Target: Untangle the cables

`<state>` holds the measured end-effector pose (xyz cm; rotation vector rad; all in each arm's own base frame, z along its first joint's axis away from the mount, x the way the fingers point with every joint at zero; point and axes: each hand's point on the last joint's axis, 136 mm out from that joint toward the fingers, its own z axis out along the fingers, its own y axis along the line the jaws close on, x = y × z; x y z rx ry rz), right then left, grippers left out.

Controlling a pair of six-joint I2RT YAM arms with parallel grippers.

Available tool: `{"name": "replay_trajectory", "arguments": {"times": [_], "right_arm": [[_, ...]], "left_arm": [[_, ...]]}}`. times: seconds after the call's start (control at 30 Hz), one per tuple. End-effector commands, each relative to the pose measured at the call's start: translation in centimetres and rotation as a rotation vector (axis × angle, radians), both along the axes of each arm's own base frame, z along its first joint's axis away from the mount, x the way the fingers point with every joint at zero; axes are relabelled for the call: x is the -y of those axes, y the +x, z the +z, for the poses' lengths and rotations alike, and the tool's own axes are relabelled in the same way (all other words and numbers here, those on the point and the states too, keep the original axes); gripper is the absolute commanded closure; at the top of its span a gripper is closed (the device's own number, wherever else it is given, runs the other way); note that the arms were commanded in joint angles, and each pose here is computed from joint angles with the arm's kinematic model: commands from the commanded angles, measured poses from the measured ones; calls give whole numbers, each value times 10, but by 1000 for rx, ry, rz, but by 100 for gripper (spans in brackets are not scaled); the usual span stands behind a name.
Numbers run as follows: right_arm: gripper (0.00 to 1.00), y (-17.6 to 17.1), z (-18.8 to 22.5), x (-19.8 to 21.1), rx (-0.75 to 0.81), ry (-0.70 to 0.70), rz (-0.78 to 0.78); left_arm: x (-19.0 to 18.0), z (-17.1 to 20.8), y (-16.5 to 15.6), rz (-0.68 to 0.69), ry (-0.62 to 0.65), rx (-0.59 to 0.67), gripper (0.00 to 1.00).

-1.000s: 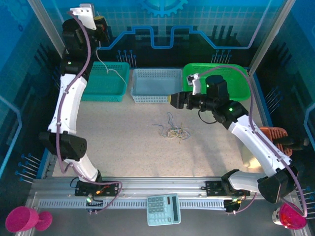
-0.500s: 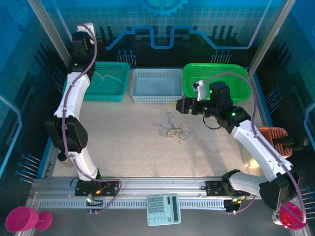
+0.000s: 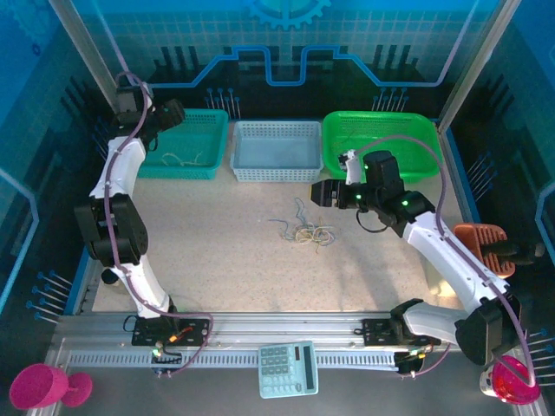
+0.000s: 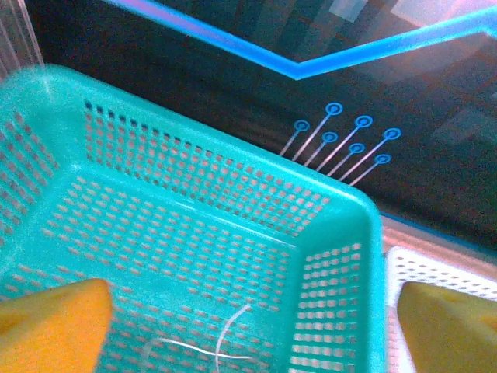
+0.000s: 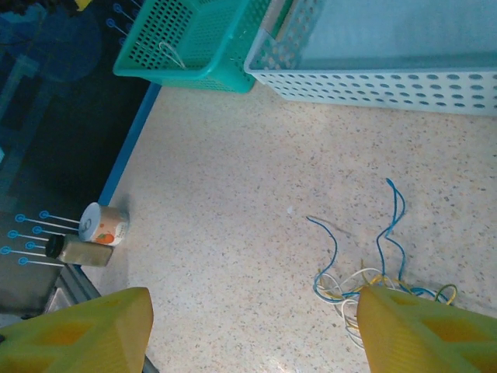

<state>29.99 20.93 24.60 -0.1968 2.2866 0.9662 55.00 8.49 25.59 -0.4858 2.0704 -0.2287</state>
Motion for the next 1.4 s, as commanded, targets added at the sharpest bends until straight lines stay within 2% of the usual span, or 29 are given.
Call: {"name": "replay_trajectory", "arguments": {"times": [0.0, 0.2, 0.4, 0.5, 0.63, 0.77, 0.87, 1.0, 1.2, 1.37], "right_arm": [[29, 6, -14, 7, -17, -24, -30], [29, 9, -30, 11, -44, -59, -51], [29, 17, -51, 16, -74, -123, -74], [29, 21, -63, 17, -95, -155, -78], [30, 24, -78, 8, -121, -172, -45], [32, 21, -92, -12, -132, -244, 31], [36, 19, -102, -32, -136, -307, 108], [44, 19, -118, -60, -148, -401, 210], [49, 26, -150, -92, -143, -596, 312], [50, 39, -175, -93, -137, -782, 318]], "left_arm": [[18, 50, -3, -57, -59, 83, 1], [39, 81, -13, -112, -150, 139, 1], [87, 90, -40, -212, -188, 144, 1], [121, 79, -61, -268, -225, 127, 1], [166, 46, -98, -324, -313, 84, 1], [195, 9, -134, -332, -389, 33, 1], [197, -23, -155, -275, -430, -1, 1], [180, -58, -178, -150, -477, -17, 1], [158, -71, -197, -24, -471, -16, 1], [152, -72, -204, 7, -470, -20, 1]]}}
